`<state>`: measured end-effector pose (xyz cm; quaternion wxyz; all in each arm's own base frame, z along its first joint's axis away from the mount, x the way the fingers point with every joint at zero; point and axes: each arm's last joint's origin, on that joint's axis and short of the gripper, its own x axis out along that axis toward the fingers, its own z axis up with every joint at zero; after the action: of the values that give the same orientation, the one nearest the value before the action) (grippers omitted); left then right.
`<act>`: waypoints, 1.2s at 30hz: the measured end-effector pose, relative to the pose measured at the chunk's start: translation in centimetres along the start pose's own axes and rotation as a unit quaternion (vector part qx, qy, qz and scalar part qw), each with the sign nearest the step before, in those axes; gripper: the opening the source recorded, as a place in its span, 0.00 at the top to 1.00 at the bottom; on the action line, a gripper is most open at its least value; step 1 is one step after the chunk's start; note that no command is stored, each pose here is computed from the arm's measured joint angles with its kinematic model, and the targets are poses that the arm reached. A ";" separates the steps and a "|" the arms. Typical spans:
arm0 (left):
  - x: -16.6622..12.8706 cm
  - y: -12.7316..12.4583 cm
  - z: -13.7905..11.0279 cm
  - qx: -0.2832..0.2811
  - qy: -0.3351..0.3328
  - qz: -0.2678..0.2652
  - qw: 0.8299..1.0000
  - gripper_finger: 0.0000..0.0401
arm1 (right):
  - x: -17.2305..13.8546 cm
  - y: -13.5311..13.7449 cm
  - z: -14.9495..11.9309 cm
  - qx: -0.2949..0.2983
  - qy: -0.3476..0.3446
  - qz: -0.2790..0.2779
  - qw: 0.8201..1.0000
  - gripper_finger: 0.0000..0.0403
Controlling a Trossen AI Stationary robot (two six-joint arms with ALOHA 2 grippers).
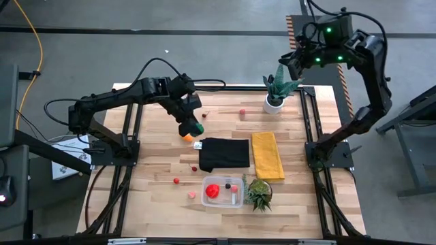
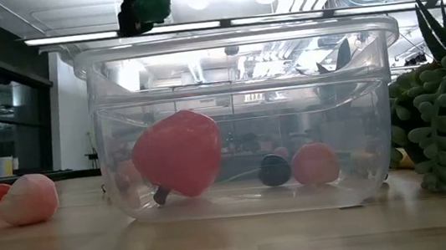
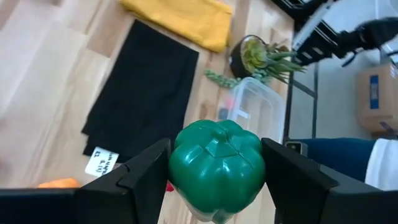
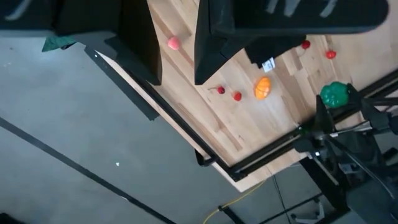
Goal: Pick and placing Produce into tupperware
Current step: Put the bell pepper into the transparent bin
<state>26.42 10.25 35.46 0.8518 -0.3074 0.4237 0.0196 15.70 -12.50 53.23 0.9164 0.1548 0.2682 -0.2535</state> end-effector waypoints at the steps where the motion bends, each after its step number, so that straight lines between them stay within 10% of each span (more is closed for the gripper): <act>1: 0.0 0.0 0.0 0.004 0.001 -0.004 1.000 0.43 | -0.1 0.0 0.0 0.005 -0.001 0.000 1.000 0.79; 36: 3.9 -11.4 -3.3 0.133 0.020 -0.142 0.981 0.43 | 0.1 3.5 -0.7 0.029 0.023 0.063 0.997 0.79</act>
<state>29.91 -1.69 36.86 0.8706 -0.2486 0.3917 -0.1640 17.38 -9.37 53.18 0.9192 0.2042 0.2715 -0.1991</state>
